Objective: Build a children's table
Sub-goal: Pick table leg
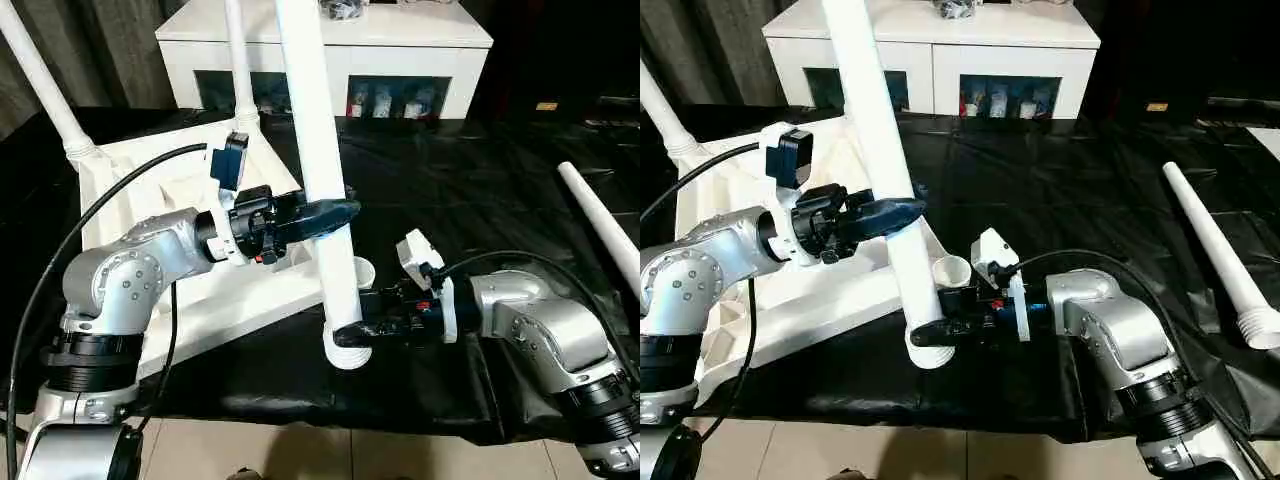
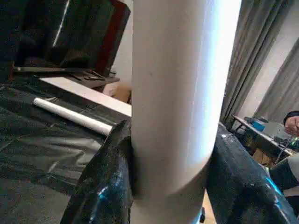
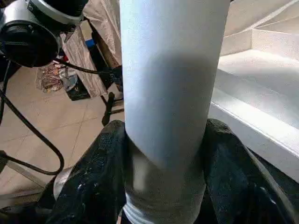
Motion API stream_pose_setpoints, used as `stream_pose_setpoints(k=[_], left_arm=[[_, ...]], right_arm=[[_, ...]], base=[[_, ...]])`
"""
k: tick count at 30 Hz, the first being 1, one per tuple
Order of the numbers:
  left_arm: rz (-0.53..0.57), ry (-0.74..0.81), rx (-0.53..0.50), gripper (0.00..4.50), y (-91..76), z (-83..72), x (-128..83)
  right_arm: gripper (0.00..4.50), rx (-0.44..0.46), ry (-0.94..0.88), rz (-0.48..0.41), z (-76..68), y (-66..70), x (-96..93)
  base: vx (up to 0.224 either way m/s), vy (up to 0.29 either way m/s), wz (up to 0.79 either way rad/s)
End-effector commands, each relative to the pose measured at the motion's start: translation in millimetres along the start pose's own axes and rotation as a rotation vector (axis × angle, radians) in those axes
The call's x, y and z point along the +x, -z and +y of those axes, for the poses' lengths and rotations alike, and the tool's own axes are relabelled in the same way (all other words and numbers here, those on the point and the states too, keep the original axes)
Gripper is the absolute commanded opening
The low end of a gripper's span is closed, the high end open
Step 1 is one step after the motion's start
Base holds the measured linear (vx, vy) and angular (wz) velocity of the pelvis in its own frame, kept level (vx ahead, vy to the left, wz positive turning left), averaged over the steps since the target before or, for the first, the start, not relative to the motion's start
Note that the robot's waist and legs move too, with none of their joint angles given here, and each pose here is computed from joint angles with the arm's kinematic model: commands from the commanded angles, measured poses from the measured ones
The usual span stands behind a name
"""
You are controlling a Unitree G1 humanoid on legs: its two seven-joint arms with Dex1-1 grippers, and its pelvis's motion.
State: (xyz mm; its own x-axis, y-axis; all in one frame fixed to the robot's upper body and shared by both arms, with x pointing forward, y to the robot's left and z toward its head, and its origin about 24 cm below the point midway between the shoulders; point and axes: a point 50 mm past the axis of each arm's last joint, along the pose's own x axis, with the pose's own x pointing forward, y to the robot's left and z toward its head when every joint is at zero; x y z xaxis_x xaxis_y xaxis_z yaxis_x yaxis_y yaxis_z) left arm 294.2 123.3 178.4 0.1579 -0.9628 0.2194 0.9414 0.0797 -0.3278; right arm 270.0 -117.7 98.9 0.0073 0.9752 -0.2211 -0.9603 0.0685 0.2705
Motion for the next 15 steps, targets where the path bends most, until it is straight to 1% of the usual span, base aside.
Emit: stream_pose_setpoints(k=[1,2,5,6,8,11,13,14,15], left_arm=[[0.014,0.013,-0.01,1.83,0.7,0.2,1.9],[0.009,-0.001,-0.006,1.82,0.3,1.3,1.6],[-0.007,-0.042,0.008,1.82,-0.9,4.4,1.6],[-0.026,-0.087,0.024,1.82,-2.4,7.4,2.3],[-0.05,-0.146,0.051,1.82,-4.6,10.4,3.8],[-0.09,-0.213,0.08,1.81,-9.2,12.1,5.9],[-0.112,-0.269,0.105,1.8,-12.6,14.6,6.5],[-0.12,-0.316,0.119,1.8,-15.0,17.1,6.8],[-0.131,-0.386,0.138,1.8,-18.7,21.1,7.6]], right_arm=[[1.94,-0.075,0.014,-0.008,-1.5,-10.8,-1.5],[1.94,-0.103,0.035,-0.014,-2.7,-12.2,-1.1],[1.94,-0.108,0.06,-0.038,-5.4,-14.7,0.6],[2.63,-0.108,0.08,-0.054,-7.5,-16.8,1.1],[2.63,-0.099,0.108,-0.078,-10.1,-20.2,1.3],[2.97,-0.121,0.156,-0.097,-13.4,-24.4,1.0],[3.07,-0.143,0.225,-0.11,-18.5,-27.8,0.7],[3.15,-0.146,0.281,-0.127,-23.4,-30.8,0.8],[3.2,-0.129,0.329,-0.152,-28.4,-35.0,0.9]], base=[[0.0,0.0,0.0],[0.0,0.0,0.0],[0.0,0.0,0.0],[0.0,0.0,0.0],[0.0,0.0,0.0],[0.0,0.0,0.0],[0.0,0.0,0.0],[0.0,0.0,0.0],[0.0,0.0,0.0]])
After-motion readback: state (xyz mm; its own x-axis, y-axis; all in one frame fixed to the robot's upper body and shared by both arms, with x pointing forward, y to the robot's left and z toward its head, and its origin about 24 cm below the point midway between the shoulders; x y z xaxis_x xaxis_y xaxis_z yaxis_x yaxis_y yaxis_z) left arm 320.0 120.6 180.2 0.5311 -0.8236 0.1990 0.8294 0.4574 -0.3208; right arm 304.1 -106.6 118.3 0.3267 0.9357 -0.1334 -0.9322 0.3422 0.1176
